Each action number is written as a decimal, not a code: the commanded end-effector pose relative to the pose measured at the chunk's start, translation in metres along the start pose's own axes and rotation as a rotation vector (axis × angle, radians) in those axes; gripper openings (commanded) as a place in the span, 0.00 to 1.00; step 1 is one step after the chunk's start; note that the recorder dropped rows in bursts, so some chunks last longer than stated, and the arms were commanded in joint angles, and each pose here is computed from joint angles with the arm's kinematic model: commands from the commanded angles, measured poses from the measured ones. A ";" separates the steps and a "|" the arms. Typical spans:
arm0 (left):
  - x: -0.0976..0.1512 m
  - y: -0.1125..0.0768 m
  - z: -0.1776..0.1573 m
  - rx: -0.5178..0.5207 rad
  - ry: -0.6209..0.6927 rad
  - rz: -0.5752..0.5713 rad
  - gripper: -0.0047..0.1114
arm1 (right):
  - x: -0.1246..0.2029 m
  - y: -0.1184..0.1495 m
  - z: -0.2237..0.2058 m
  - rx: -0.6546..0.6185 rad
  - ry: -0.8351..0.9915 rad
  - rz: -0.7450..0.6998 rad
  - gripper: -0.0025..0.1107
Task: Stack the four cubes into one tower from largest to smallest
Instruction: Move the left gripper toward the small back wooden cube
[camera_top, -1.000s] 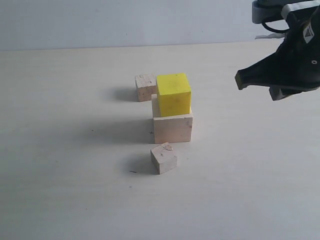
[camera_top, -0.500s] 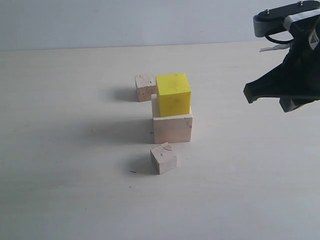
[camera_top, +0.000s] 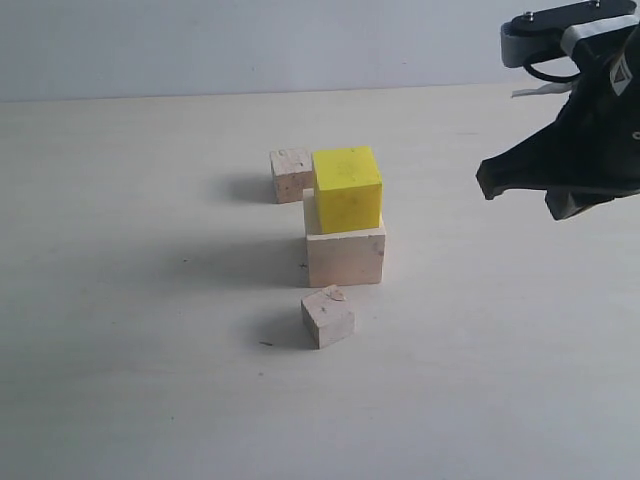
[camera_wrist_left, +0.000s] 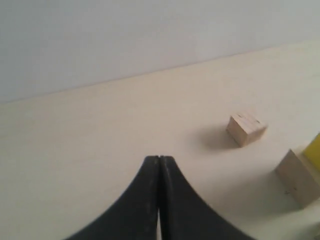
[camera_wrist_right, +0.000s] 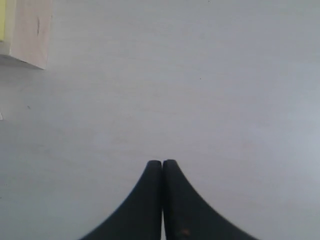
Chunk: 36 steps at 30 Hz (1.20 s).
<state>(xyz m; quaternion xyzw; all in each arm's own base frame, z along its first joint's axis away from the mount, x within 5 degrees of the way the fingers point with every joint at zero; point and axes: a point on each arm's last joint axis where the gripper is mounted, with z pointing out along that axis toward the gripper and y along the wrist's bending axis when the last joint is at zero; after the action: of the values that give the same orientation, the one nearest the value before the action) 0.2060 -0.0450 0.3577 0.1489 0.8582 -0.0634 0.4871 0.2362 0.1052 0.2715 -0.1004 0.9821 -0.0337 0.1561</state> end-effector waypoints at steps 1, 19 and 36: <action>-0.015 -0.010 0.041 0.100 0.081 -0.017 0.04 | 0.001 0.000 -0.001 -0.016 -0.008 -0.010 0.02; -0.057 -0.016 0.117 0.252 0.153 -0.259 0.04 | -0.001 0.000 -0.001 -0.023 -0.027 -0.009 0.02; -0.063 -0.026 0.206 0.393 0.533 -0.195 0.06 | 0.012 0.002 0.016 -0.037 -0.004 -0.011 0.02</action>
<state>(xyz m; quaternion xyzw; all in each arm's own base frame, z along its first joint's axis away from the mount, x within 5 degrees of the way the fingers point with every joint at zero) 0.3903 -0.1271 0.3126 0.1776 0.9301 -0.2300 0.2245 0.2297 0.1050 0.2508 -0.1085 0.9832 -0.0222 0.1453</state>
